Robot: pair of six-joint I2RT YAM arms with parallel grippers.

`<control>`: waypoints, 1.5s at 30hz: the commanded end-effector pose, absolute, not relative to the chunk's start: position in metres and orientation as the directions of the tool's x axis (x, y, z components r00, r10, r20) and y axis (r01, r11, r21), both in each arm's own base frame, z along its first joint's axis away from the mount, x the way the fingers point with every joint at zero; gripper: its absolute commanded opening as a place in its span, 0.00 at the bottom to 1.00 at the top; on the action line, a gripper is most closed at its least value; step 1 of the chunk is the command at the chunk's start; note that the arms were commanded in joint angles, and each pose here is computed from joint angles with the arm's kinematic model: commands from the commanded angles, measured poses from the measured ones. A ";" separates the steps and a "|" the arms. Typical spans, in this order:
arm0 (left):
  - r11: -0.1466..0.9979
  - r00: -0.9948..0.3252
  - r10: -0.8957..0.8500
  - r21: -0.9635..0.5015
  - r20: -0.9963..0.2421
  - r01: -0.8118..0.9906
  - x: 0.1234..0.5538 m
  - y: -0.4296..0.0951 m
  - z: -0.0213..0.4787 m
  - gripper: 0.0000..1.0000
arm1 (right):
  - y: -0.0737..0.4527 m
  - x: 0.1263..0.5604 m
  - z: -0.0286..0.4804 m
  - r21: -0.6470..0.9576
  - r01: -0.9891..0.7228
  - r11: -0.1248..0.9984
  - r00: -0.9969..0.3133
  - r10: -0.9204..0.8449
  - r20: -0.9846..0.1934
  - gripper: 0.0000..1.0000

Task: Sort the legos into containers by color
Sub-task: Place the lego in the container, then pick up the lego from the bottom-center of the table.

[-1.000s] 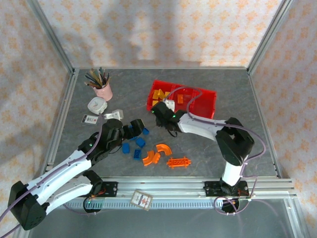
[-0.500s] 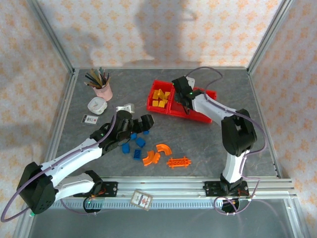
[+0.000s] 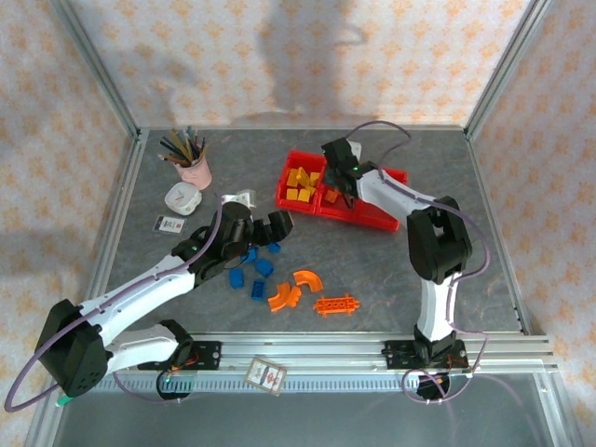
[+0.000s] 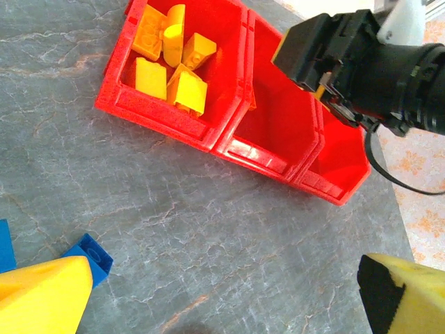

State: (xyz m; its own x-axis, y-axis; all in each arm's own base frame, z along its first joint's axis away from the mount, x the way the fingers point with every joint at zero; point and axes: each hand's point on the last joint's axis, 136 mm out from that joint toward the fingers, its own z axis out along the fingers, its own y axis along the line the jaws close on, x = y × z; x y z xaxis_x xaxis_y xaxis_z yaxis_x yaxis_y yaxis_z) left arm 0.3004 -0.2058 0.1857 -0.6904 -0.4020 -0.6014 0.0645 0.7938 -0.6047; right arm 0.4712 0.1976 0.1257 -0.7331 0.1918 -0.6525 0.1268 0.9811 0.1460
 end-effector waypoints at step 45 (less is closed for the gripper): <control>0.752 -0.595 -0.553 -0.657 -0.584 -0.054 0.245 -0.137 0.183 0.99 | 0.266 0.179 0.045 0.126 -0.392 0.911 -0.863 -0.317 -0.392 0.71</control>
